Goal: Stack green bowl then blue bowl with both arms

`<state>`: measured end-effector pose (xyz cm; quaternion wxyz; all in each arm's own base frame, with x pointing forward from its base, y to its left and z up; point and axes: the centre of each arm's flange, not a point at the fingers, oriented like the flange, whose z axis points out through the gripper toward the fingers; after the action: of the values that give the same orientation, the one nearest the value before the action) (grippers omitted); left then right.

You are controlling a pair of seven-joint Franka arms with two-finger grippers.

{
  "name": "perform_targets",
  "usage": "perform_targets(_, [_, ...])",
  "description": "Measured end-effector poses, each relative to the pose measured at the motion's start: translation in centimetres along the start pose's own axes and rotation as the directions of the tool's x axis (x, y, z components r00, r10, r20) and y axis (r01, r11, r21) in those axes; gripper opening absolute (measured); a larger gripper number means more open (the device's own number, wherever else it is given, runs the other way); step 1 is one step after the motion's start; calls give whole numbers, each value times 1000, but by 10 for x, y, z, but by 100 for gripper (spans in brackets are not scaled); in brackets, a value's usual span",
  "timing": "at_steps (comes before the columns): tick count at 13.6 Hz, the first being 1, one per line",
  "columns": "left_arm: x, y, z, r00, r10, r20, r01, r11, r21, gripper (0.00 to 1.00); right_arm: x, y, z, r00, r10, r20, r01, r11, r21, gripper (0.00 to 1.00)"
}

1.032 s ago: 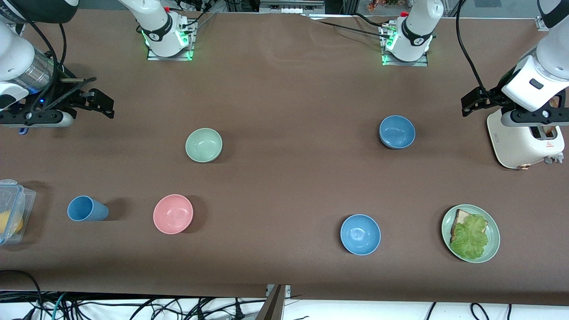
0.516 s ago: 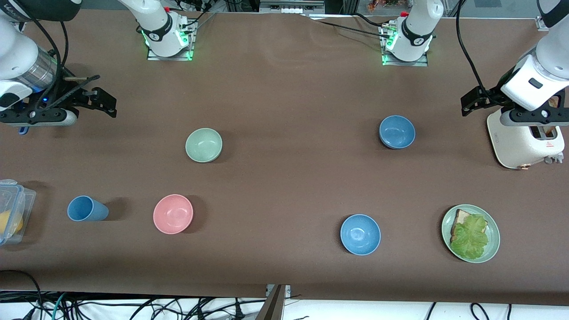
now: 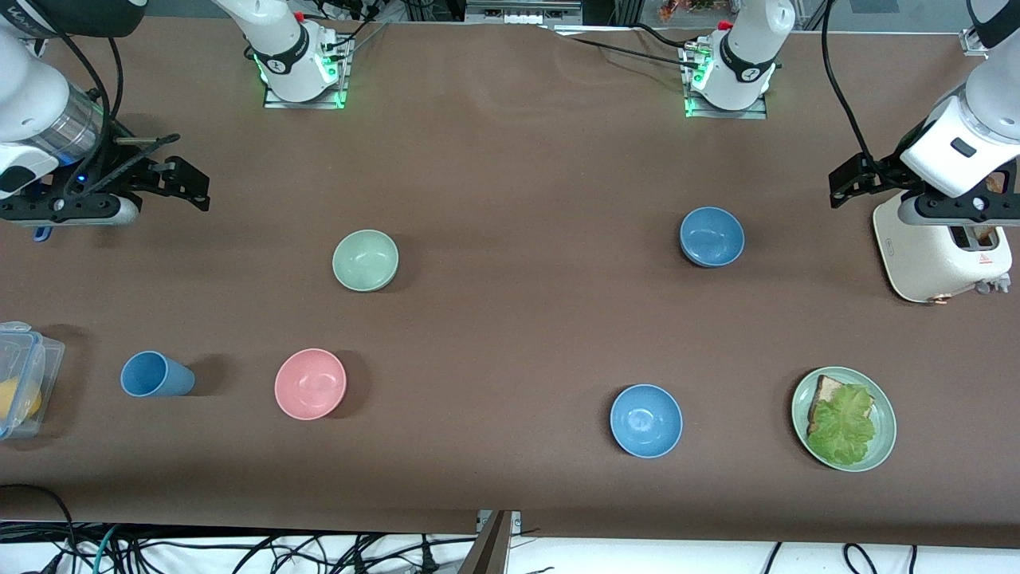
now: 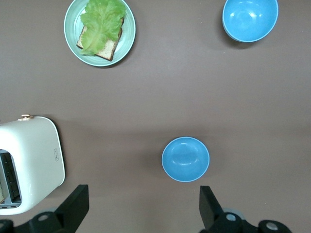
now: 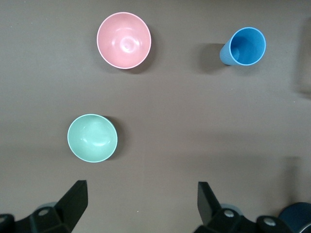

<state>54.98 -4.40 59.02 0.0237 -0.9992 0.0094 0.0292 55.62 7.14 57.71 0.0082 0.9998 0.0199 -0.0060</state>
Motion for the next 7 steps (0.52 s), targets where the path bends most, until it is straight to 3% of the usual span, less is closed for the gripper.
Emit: perform_targets(7, [2,8,-5,997,70,-12,-70,998,0,100,0,0,0,1000,0,2,0,1000,0,100])
